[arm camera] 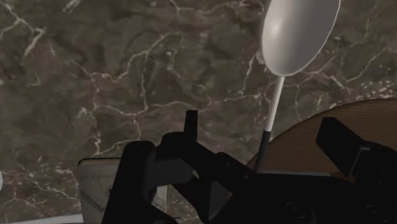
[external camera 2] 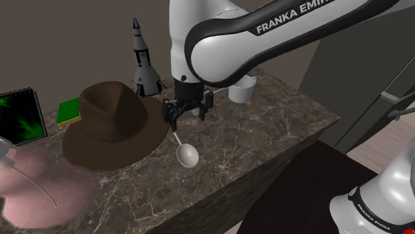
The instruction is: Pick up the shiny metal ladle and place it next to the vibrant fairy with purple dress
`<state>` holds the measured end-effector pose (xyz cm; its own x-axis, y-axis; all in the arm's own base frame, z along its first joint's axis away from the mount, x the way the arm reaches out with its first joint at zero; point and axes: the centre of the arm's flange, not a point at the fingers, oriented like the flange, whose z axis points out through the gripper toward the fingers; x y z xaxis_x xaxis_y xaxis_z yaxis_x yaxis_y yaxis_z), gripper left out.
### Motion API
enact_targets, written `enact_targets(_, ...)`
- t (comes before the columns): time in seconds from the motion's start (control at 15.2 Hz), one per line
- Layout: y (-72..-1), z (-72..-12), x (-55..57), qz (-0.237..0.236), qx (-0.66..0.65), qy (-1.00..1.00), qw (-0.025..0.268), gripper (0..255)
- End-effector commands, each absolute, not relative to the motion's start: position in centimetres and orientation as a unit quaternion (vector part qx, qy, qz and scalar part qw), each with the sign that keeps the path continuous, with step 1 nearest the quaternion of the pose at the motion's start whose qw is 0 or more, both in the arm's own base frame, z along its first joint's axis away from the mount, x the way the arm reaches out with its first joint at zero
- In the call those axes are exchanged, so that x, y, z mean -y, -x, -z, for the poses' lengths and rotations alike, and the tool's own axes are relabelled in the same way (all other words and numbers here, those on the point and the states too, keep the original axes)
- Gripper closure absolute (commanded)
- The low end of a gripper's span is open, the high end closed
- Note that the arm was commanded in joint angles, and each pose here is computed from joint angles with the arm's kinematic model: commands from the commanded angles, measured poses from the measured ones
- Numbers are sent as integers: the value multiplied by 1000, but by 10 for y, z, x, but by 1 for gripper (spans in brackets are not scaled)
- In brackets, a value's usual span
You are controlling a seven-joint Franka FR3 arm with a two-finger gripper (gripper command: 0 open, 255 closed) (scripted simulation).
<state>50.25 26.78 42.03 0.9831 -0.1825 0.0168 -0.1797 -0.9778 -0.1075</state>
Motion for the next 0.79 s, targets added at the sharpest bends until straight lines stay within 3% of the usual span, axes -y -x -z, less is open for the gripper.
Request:
enact_targets(0.0, -521, -408, -286, 15, -101, 993, 52, 0)
enact_targets(0.73, -534, -360, -302, 16, -107, 993, 52, 0)
